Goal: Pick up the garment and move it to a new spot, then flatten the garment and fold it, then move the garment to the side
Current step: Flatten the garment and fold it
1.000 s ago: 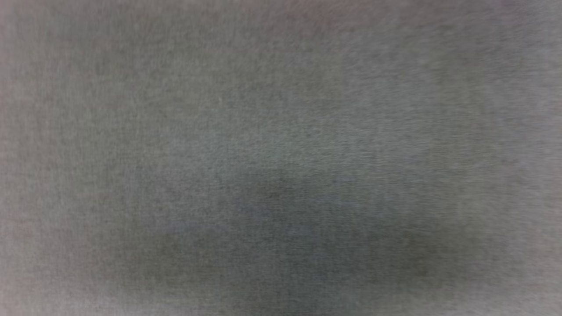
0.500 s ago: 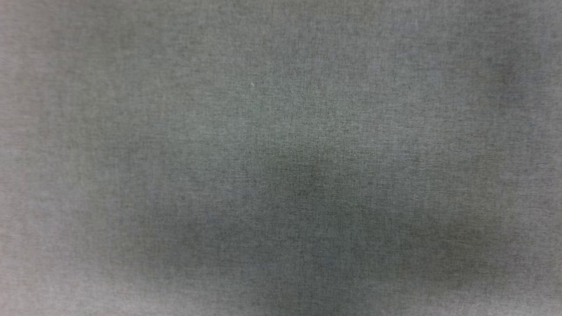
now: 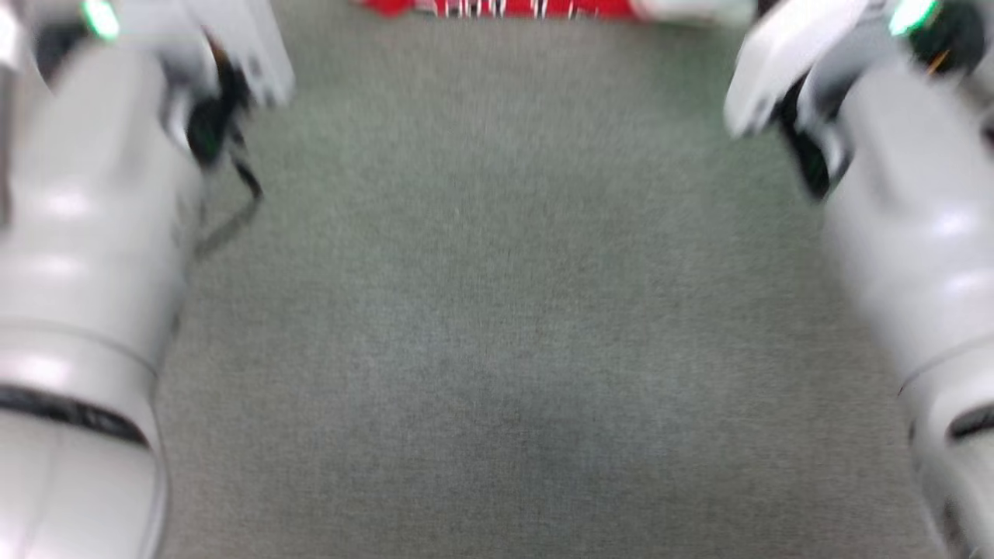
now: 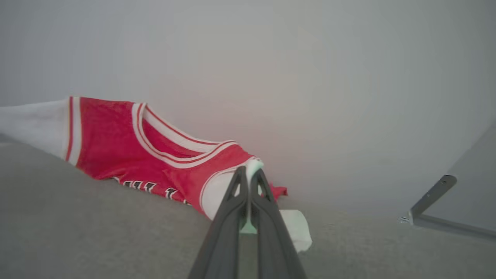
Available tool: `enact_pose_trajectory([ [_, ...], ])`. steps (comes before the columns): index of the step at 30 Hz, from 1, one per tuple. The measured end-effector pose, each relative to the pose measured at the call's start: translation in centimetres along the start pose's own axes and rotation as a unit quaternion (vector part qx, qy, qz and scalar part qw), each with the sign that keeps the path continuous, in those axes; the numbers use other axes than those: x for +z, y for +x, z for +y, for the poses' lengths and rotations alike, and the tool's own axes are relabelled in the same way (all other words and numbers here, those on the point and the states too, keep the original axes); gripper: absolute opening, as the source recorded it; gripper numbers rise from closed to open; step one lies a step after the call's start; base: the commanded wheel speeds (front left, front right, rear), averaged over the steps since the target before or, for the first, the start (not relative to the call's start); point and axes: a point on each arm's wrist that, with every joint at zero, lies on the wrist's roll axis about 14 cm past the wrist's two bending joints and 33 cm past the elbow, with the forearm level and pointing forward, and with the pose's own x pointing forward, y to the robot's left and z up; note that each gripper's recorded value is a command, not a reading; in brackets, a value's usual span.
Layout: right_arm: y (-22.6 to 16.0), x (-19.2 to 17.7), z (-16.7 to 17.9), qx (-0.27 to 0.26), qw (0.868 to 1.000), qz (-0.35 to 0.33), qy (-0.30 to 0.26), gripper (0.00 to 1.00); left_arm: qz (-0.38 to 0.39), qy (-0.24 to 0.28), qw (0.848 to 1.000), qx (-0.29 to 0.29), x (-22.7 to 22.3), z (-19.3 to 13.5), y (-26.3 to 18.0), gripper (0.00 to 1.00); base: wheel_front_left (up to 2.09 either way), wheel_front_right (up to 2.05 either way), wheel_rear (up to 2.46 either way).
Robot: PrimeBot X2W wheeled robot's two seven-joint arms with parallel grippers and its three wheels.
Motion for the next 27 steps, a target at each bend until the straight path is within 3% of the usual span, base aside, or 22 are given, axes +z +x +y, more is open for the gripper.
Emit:
enact_pose_trajectory([
  [8, -7.6, 0.2, 5.5, 0.066, 0.997, 0.020, 0.020, 0.00, -0.011, -0.005, 1.000, -0.018, -3.4, -0.4, -7.3, 0.00, 0.00, 0.00, 0.00],
  [12, -12.4, -1.3, 2.8, 0.049, 0.998, 0.042, 0.006, 0.00, -0.023, -0.013, 0.999, -0.033, -4.9, -0.7, -11.0, 0.00, 0.00, 0.00, 0.00],
  [18, -18.8, -2.9, -1.9, 0.001, 0.998, 0.066, 0.013, 0.00, -0.024, -0.029, 0.999, 0.000, -8.8, 1.6, -17.4, 0.00, 0.00, 0.00, 0.00],
  [23, -22.9, -3.5, -6.0, -0.049, 0.995, 0.077, 0.029, 0.00, -0.035, -0.045, 0.998, 0.024, -10.6, 2.2, -22.1, 0.00, 0.00, 0.00, 0.00],
  [27, -25.0, -6.0, -7.2, -0.068, 0.990, 0.116, 0.042, 0.00, -0.025, -0.071, 0.996, 0.038, -12.4, 1.9, -24.6, 0.00, 0.00, 0.00, 0.00],
])
